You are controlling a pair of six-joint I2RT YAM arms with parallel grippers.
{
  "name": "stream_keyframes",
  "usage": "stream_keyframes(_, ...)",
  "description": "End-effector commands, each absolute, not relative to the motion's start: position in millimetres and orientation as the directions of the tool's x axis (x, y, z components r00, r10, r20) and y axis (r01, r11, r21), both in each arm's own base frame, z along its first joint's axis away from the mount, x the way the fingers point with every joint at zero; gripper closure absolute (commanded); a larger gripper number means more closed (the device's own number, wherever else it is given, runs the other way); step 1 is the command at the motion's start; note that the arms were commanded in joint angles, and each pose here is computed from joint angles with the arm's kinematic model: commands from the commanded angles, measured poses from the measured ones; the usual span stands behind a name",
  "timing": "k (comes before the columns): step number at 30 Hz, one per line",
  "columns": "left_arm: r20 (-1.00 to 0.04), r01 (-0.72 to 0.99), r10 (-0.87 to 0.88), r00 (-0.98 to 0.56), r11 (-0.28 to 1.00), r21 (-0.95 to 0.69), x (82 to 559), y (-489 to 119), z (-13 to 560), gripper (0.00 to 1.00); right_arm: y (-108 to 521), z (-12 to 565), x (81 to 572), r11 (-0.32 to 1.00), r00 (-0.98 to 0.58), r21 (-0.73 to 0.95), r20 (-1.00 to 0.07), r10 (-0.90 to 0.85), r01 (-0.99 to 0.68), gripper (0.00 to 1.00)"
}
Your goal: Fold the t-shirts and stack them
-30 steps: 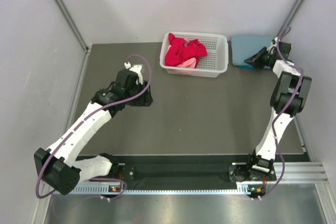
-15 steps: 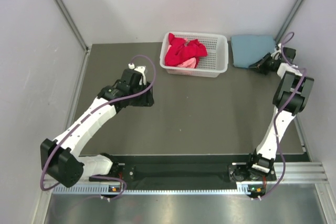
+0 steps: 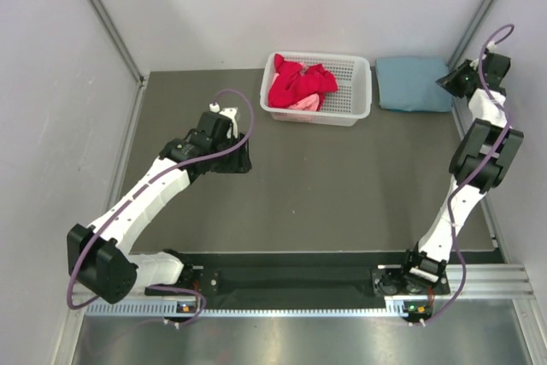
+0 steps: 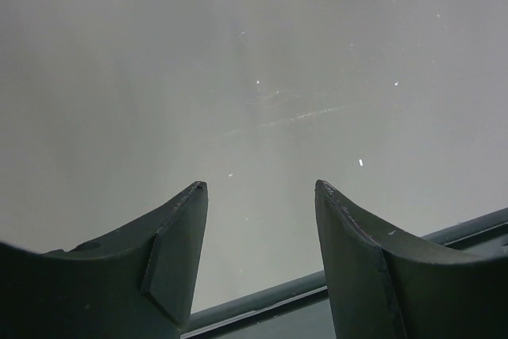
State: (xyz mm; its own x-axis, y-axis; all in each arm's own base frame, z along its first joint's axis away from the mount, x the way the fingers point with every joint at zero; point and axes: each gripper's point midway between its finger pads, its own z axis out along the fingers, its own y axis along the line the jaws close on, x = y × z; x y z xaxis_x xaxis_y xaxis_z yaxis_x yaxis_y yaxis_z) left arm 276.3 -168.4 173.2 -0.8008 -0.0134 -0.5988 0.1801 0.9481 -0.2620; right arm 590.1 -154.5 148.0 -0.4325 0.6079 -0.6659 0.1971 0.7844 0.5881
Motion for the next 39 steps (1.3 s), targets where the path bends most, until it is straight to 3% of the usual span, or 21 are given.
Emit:
stream_keyframes(1, -0.636, 0.153, -0.056, -0.769, 0.951, -0.269, 280.0, -162.8, 192.1, 0.38, -192.9, 116.3, 598.5, 0.804, -0.391, 0.500, -0.703, 0.594, 0.322, 1.00)
stream_keyframes(9, -0.631, 0.124, -0.079, -0.772, 0.955, -0.271, 278.5, -158.1, 195.5, 0.38, -211.0, 101.3, 600.4, 0.811, -0.384, 0.434, -0.724, 0.573, 0.393, 1.00)
stream_keyframes(21, -0.615, 0.021, -0.279, -0.738, 0.901, -0.434, 278.5, -167.2, 209.3, 0.38, -176.8, 221.1, 587.9, 0.827, -0.291, 0.435, -0.789, 0.541, 0.356, 0.99)
stream_keyframes(27, -0.608, 0.116, -0.232, -0.759, 0.871, -0.478, 258.5, -174.1, 208.6, 0.36, -62.5, 279.2, 547.6, 0.864, -0.346, 0.463, -0.791, 0.504, 0.200, 0.99)
stream_keyframes(29, -0.559, 0.125, -0.213, -0.801, 0.854, -0.505, 244.3, -178.3, 203.5, 0.35, -6.8, 265.3, 526.7, 0.874, -0.432, 0.466, -0.766, 0.477, 0.140, 0.99)
stream_keyframes(30, -0.546, 0.133, -0.206, -0.812, 0.845, -0.518, 239.3, -180.2, 202.7, 0.35, 13.8, 286.6, 510.8, 0.876, -0.416, 0.474, -0.781, 0.466, 0.090, 0.99)
stream_keyframes(34, -0.511, 0.127, -0.223, -0.830, 0.817, -0.562, 213.4, -177.4, 179.5, 0.32, 124.6, 256.9, 443.7, 0.882, -0.569, 0.464, -0.749, 0.339, -0.085, 0.99)
stream_keyframes(39, -0.481, 0.130, -0.254, -0.839, 0.764, -0.632, 201.4, -184.4, 172.9, 0.31, 186.6, 206.2, 344.2, 0.849, -0.673, 0.482, -0.704, 0.228, -0.217, 0.98)
